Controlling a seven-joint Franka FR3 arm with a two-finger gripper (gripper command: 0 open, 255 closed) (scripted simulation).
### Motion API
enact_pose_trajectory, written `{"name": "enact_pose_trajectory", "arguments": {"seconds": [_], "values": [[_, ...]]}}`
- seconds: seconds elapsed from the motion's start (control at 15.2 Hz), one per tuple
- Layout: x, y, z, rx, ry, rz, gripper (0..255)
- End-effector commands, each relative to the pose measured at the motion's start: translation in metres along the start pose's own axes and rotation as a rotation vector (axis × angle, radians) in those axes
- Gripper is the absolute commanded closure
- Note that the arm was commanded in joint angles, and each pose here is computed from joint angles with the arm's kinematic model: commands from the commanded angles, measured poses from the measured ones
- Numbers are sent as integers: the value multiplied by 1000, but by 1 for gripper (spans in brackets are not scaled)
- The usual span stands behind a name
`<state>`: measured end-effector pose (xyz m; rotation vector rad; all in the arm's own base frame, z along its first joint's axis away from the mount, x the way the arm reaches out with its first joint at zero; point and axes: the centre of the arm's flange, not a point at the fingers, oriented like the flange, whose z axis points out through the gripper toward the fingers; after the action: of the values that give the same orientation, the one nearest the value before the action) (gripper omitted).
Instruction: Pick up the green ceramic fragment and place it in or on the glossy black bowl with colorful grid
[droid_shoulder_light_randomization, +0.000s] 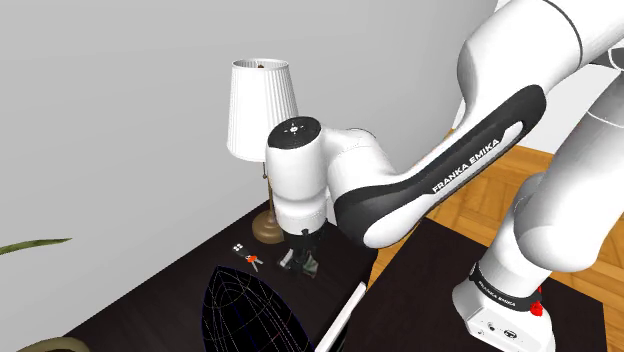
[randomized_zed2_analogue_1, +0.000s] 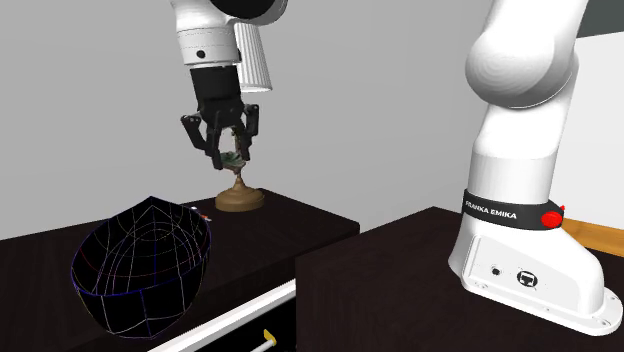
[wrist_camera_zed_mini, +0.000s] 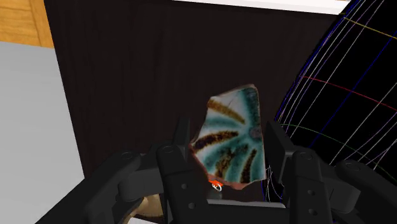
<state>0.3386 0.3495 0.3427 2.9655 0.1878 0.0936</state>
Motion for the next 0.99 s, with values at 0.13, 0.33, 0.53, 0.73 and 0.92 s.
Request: {"name": "enact_pose_trajectory", "arguments": {"seconds": [0.13, 0.33, 0.53, 0.73, 0.92], "values": [[8, -51, -11, 0, 1, 3, 255], [14, -90, -18, 0, 1, 3, 255], [20, -129, -25, 0, 1, 3, 255], [21, -144, -17, 0, 1, 3, 255], [20, -147, -1, 0, 1, 3, 255]]}}
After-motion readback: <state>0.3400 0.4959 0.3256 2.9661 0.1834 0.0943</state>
